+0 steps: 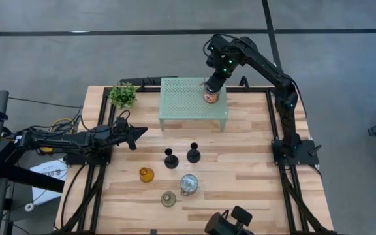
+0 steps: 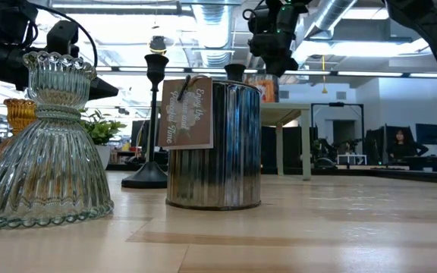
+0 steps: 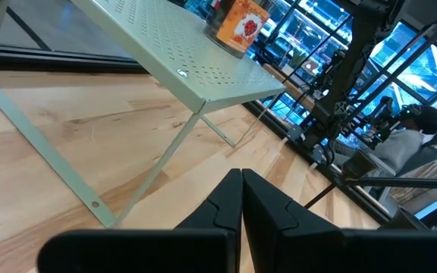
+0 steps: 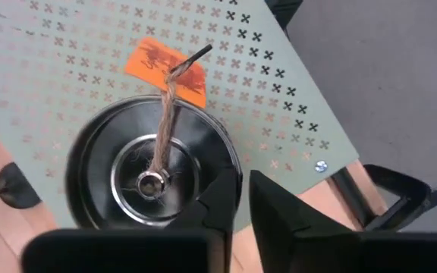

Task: Pick & Place candle stick holders
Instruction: Put the top scented candle on the shelf, then put the scented candle on the shelf

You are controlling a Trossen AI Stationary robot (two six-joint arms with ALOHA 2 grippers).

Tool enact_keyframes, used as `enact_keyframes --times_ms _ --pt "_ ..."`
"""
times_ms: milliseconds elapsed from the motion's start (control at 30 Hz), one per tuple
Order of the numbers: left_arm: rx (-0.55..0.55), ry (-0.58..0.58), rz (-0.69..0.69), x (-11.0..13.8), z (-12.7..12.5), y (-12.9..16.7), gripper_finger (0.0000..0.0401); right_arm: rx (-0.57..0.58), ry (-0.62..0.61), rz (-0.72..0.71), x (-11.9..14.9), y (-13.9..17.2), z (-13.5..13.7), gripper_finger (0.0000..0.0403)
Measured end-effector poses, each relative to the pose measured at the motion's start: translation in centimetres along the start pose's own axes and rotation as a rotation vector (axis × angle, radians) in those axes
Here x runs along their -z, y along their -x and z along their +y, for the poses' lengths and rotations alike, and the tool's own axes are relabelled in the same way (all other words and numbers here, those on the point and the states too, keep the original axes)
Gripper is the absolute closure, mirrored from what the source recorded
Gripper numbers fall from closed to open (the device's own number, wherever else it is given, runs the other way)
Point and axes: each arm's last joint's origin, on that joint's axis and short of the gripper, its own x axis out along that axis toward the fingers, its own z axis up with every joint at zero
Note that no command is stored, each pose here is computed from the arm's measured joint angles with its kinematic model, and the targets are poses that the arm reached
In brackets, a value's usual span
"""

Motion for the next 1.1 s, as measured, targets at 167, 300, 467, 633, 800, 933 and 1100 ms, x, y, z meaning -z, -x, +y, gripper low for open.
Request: enact_keyframes --times_ms 167,300,467,633,800,933,1100 --pt "0.0 0.0 0.0 0.0 0.0 0.0 0.0393 0.026 0.008 -0.001 0.0 0.0 0.0 0.0325" --pt "0.0 0.0 0.0 0.0 0.0 0.0 0.0393 0.029 0.011 -0.002 0.0 0.0 -0.1 0.03" --pt "0.0 0.0 0.0 0.0 0.0 0.0 0.0394 0.029 0.019 0.004 0.0 0.1 0.0 0.0272" --pt "0.0 0.0 0.0 0.0 0.0 0.0 0.0391 0.026 0.034 -0.027 0.3 1.5 0.2 0.0247" --pt "0.0 0.0 0.0 0.0 0.0 0.0 0.0393 0.031 0.035 -0.081 1.0 3.7 0.3 0.0239" --pt "0.0 0.0 0.0 0.0 0.0 0.0 0.0393 0.034 0.04 -0.142 1.8 5.8 0.7 0.0245" --pt "0.0 0.0 0.0 0.0 0.0 0.0 0.0391 0.026 0.036 -0.248 3.7 9.6 1.9 0.0258"
